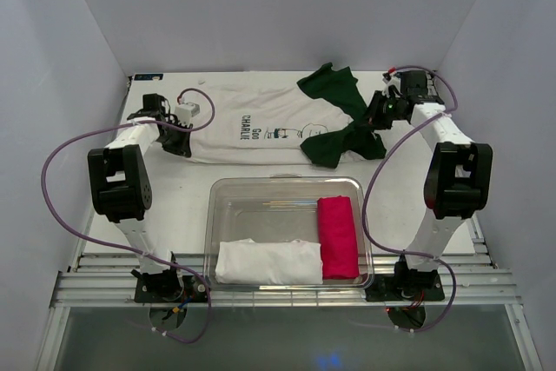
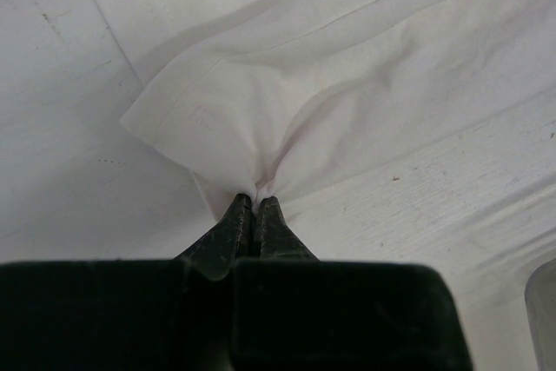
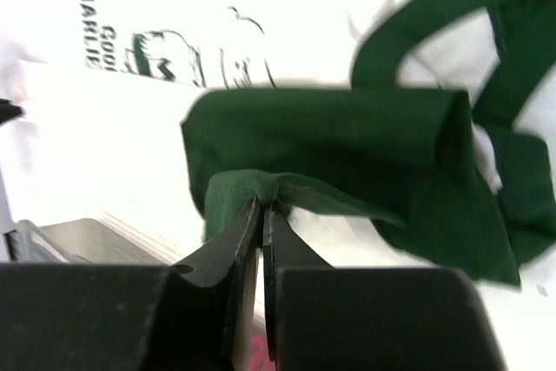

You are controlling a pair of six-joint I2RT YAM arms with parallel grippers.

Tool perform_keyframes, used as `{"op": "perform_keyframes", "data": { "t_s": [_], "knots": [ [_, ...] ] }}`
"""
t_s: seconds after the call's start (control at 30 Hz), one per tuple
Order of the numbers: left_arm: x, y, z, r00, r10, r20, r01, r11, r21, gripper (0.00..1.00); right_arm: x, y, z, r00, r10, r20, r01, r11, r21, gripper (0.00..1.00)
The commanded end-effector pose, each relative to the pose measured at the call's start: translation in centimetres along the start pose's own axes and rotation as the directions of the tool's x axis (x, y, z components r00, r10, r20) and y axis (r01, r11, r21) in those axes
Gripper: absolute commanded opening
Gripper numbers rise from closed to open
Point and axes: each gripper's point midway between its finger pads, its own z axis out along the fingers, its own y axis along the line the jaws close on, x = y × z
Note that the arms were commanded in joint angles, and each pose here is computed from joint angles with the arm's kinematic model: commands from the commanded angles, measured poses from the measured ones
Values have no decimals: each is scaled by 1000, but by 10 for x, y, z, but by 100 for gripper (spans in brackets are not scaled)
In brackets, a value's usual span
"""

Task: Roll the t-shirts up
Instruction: Fold the T-shirt at the center of the board.

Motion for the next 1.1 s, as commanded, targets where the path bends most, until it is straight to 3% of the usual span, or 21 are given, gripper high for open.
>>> {"op": "perform_keyframes", "data": {
  "t_s": [0.0, 0.23, 0.4, 0.57, 1.07],
  "knots": [
    [-14, 11, -6, 999, 32, 33, -31, 999, -37, 0, -19, 29, 17, 1000, 9, 13, -7, 992, -128, 8],
    [-16, 12, -4, 999, 36, 35, -34, 999, -33, 0, -95, 57, 48, 983, 72, 172, -30, 971, -238, 8],
    [-18, 13, -5, 998, 38, 41, -37, 999, -34, 0, -123, 54, 76, 970, 140, 197, -87, 963, -257, 8],
    [-16, 11, -5, 999, 37, 40, -36, 999, -33, 0, -158, 53, 80, 929, 184, 321, -95, 957, -274, 8],
    [-19, 13, -6, 998, 42, 44, -40, 998, -44, 0, -177, 37, 123, 889, 287, 357, -184, 937, -296, 8]
  ]
}}
